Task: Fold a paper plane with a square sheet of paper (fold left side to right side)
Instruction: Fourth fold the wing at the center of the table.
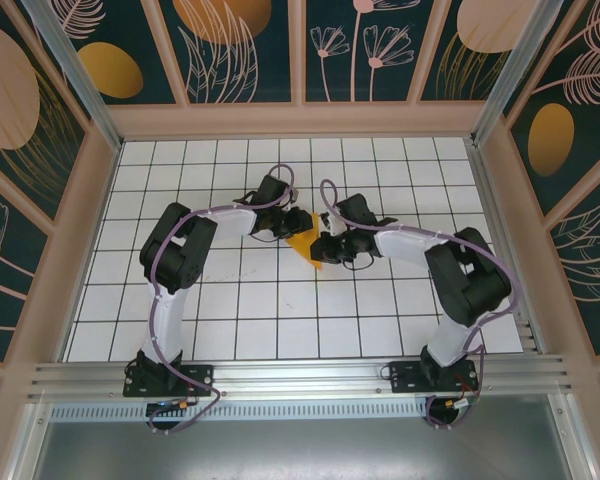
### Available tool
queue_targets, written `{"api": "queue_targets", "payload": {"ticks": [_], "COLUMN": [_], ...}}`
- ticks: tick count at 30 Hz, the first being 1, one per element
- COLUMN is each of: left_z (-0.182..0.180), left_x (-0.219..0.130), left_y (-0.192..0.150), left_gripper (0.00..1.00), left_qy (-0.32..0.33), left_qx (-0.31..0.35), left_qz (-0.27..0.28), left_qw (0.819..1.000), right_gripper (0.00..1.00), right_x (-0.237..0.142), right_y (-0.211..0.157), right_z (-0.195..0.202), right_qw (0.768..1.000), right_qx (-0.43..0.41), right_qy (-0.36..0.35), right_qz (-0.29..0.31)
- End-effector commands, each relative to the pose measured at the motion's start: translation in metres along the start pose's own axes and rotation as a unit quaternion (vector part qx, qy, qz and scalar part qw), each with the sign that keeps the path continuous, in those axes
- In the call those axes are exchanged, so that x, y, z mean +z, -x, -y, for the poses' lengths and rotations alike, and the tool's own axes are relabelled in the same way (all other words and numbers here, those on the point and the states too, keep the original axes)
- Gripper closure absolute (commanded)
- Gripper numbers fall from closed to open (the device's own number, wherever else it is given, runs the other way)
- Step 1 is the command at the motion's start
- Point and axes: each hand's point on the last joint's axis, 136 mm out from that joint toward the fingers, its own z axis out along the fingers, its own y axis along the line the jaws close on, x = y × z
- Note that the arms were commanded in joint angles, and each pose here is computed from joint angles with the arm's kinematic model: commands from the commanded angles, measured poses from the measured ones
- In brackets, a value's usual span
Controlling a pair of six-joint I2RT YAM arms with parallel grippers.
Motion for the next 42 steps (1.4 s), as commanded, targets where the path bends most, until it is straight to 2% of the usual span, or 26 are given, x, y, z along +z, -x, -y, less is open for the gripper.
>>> {"api": "queue_targets", "payload": {"ticks": [1,9,18,29,34,42], "left_z": [-0.041,-0.039,-0.054,-0.07,-0.08,-0.028], "left_x": [0.007,0.004,-0.002,0.005,-0.004,-0.06], "left_y": [-0.019,-0.007,0.04,0.089,0.107,0.144], "left_gripper": [0.7,0.69,0.69,0.68,0.68,0.64], "left_qy": [0.061,0.068,0.076,0.084,0.083,0.044], "left_qx": [-0.028,-0.017,-0.016,-0.019,-0.028,0.018], "left_qz": [-0.023,-0.014,0.02,0.039,0.049,0.097], "left_qw": [0.997,0.997,0.997,0.995,0.995,0.994], "right_gripper": [0.87,0.93,0.99,1.0,1.0,1.0], "right_x": [0.012,0.021,0.02,0.02,0.021,0.024], "right_y": [0.01,-0.037,-0.08,-0.084,-0.084,-0.082], "right_z": [0.014,0.056,0.087,0.092,0.092,0.092], "right_qw": [1.0,0.994,0.986,0.984,0.985,0.986], "right_qx": [0.011,0.056,0.084,0.085,0.087,0.089], "right_qy": [-0.025,-0.078,-0.118,-0.125,-0.123,-0.118], "right_qz": [0.006,-0.048,-0.087,-0.091,-0.086,-0.082]}}
